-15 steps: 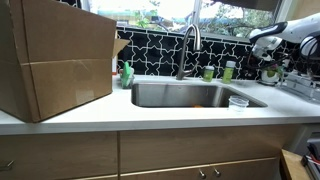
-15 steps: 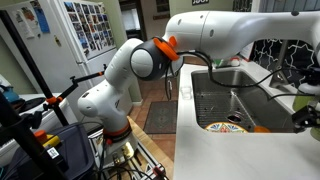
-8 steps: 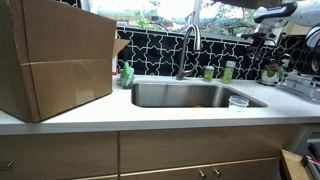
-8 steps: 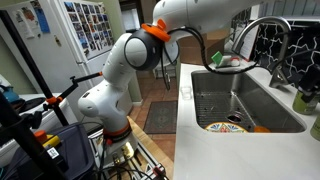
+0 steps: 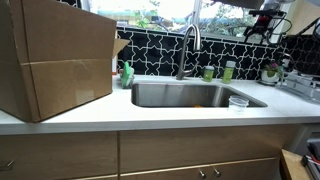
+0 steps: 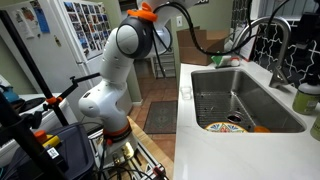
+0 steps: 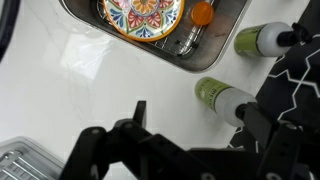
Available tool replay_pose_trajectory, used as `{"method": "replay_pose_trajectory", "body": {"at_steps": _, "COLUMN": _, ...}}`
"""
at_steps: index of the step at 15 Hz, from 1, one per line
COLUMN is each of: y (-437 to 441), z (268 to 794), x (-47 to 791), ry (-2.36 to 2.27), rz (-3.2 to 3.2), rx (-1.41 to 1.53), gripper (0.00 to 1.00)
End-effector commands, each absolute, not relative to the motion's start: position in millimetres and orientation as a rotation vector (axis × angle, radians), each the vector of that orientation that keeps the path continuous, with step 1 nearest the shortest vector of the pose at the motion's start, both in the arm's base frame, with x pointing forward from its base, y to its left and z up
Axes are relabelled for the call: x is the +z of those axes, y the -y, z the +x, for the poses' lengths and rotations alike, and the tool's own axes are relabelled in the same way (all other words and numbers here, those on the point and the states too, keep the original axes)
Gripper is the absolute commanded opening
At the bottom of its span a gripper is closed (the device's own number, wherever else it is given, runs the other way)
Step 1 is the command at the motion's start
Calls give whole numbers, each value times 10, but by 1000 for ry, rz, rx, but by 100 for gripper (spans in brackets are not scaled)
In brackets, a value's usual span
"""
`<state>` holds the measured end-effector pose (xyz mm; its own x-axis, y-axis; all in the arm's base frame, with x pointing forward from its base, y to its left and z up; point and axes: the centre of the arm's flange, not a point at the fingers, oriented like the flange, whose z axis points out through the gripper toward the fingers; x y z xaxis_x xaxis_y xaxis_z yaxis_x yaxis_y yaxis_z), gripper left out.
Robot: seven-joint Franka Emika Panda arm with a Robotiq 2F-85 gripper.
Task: Pour some liquid from the bottle on the right into the sink
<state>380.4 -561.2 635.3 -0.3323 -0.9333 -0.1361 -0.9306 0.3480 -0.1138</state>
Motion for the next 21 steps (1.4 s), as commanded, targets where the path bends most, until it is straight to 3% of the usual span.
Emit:
{"method": "replay_pose_trajectory", "body": {"at_steps": 1, "y": 5538, "z": 3940, "x": 6448, "ry": -2264, "rz": -1952, "rx": -35, "gripper": 100}}
{"method": "replay_pose_trajectory", "body": {"at_steps": 11, "y": 5293, "z": 4272, "x": 6358, "ry": -1803, "rz": -2545, "rx": -18, "gripper": 100}}
{"method": "replay_pose_trajectory", "body": {"at_steps": 21, "y": 5251, "z": 4323, "x": 6292, "ry": -1779, "rz": -2575, "rx": -8, "gripper": 100}}
